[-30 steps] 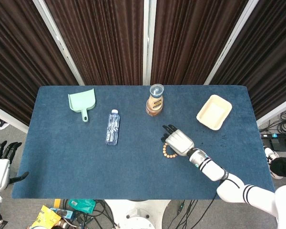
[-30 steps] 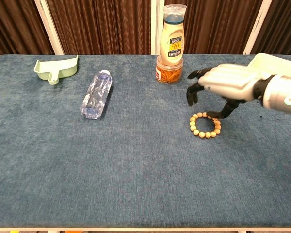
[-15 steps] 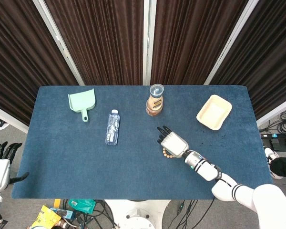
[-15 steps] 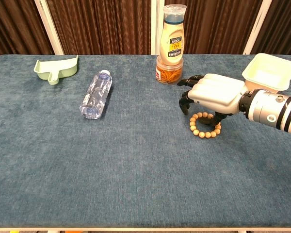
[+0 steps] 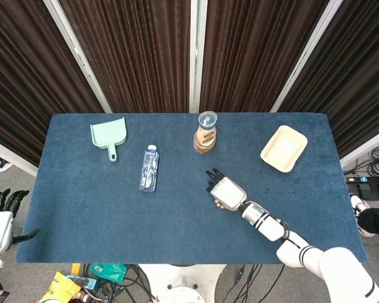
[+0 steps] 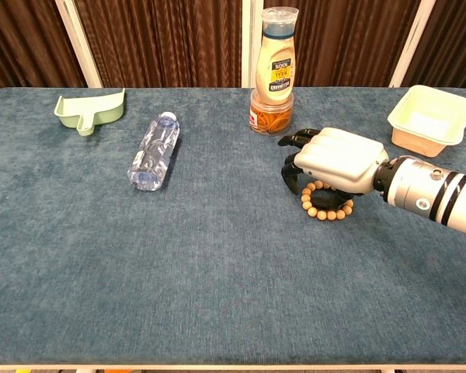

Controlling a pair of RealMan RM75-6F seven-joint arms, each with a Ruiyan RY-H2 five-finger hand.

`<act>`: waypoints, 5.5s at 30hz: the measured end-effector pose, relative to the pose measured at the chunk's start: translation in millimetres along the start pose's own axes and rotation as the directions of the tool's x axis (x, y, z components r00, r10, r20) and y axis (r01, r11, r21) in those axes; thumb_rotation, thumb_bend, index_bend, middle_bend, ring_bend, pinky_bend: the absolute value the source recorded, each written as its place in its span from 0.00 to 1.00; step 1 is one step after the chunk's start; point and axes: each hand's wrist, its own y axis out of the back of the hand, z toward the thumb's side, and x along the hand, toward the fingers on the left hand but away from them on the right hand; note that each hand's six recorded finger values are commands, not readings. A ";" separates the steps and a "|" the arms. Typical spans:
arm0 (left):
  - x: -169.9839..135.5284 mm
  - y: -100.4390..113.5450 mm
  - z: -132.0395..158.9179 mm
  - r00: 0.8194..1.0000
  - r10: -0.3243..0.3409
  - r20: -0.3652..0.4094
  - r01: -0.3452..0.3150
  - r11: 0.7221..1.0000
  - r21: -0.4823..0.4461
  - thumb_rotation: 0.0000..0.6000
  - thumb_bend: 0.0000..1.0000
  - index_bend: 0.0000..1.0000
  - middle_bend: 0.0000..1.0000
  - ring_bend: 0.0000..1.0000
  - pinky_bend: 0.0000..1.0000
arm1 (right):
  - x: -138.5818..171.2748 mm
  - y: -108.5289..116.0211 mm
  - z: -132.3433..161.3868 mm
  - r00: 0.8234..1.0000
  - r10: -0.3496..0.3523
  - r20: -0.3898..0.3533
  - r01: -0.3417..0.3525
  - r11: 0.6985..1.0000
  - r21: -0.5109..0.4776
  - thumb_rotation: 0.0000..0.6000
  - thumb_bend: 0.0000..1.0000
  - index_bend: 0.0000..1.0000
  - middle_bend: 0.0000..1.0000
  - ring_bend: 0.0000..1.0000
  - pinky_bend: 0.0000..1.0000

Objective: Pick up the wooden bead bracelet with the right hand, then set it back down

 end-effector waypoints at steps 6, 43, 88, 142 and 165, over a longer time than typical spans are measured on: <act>-0.4 -1.6 -2.2 1.000 0.000 -0.002 0.000 1.000 -0.007 1.00 0.00 0.14 0.13 0.00 0.00 | 0.8 -2.5 0.5 1.000 -0.014 0.004 0.014 1.000 0.011 1.00 0.29 0.55 0.38 0.09 0.13; 7.1 7.1 12.2 0.997 0.002 0.073 -0.001 1.000 -0.011 1.00 0.00 0.15 0.13 0.00 0.00 | 79.8 71.2 -112.6 0.855 -0.229 0.464 0.517 0.436 -0.737 1.00 0.66 0.66 0.48 0.19 0.13; 11.9 -6.7 22.2 0.990 -0.062 0.124 0.066 0.997 -0.034 1.00 0.00 0.15 0.13 0.00 0.00 | 132.3 49.0 -77.5 0.940 0.336 -0.050 0.068 -0.330 -0.941 0.62 0.97 0.72 0.56 0.26 0.00; 16.3 -13.5 31.8 0.987 -0.084 0.134 0.090 0.995 -0.040 1.00 0.00 0.15 0.13 0.00 0.00 | 67.7 59.4 -24.4 0.996 -0.034 0.084 0.059 -0.463 -0.884 0.54 0.41 0.76 0.77 0.48 0.03; 17.5 -14.5 31.6 0.988 -0.089 0.126 0.094 0.995 -0.039 1.00 0.00 0.15 0.13 0.00 0.00 | 61.0 62.9 -25.0 0.994 -0.046 0.098 0.065 -0.470 -0.880 0.54 0.91 0.62 0.71 0.40 0.04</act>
